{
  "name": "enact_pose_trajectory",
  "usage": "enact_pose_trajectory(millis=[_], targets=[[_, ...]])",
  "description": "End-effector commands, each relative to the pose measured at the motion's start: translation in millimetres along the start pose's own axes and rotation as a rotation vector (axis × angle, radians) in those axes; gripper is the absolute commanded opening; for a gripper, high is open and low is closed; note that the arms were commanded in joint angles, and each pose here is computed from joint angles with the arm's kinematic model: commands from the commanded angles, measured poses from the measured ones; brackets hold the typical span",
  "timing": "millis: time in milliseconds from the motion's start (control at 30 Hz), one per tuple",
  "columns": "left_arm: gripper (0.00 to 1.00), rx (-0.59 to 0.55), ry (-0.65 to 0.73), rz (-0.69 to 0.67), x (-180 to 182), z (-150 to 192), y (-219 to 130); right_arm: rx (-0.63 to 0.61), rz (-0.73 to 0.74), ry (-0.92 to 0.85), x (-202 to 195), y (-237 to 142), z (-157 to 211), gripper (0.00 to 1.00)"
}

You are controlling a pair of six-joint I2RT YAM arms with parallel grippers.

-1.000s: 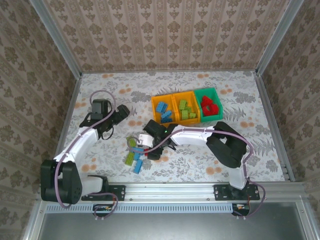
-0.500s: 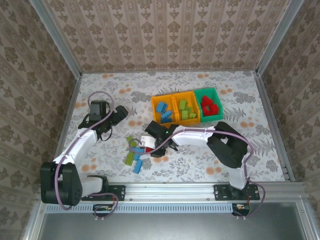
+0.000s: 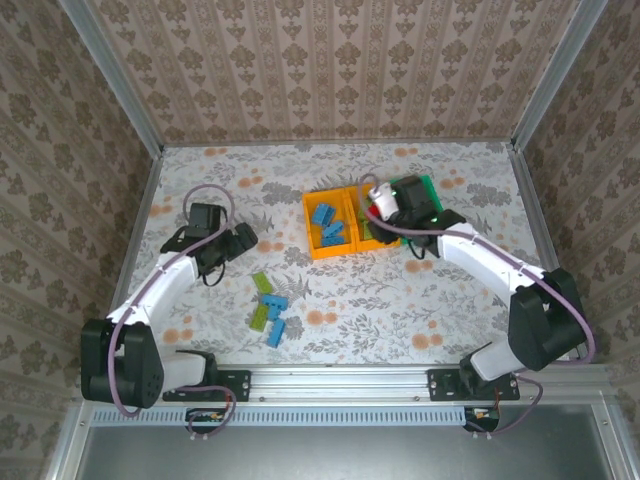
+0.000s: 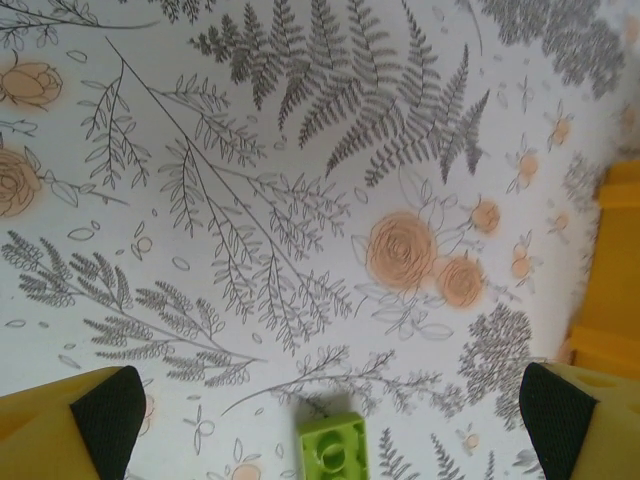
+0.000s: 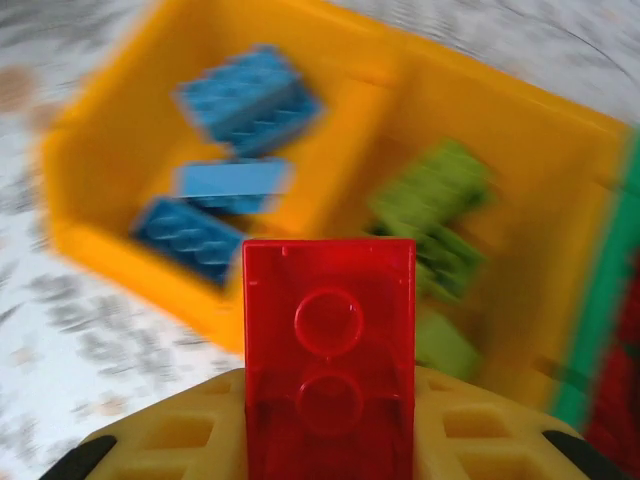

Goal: Sort the legos into containers by color

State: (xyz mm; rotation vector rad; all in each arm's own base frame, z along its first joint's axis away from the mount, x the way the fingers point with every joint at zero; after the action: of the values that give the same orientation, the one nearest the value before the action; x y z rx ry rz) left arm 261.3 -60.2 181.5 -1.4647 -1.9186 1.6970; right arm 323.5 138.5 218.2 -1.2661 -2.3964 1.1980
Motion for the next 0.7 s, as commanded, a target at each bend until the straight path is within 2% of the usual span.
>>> enact_pose_trajectory(millis=[0,167,433,533,667], targets=[[1.00,0.007,0.088,-0.126,4,6,-4,0.096,0.088,0.180,-33,0,10,0.24],[1.00,0.067,0.160,-0.231,2,17,5,0.215,0.153,0.405,-87,17,29,0.23],[1.00,0.102,0.211,-0.262,-3,27,14,0.294,0.223,0.380,-114,44,27,0.24],[1.00,0.130,0.220,-0.288,0,29,16,0.370,0.221,0.366,-120,56,34,0.29],[1.00,0.161,0.216,-0.341,8,35,13,0.418,0.225,0.366,-121,64,40,0.42]])
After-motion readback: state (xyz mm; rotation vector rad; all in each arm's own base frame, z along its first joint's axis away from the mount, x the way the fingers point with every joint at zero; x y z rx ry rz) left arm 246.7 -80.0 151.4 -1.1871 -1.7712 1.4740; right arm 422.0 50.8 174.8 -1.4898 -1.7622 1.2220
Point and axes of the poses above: each hand's point on the last joint's axis, 136 mm out from that joint toward the fingers, its own y axis out along the fingers, its own x axis along the line the jaws close on, z = x × y, the point moved 9 cm from there along -y, back along the fingers, and after that the axes turned 14 degrees about -y, right-handed, at the moved point
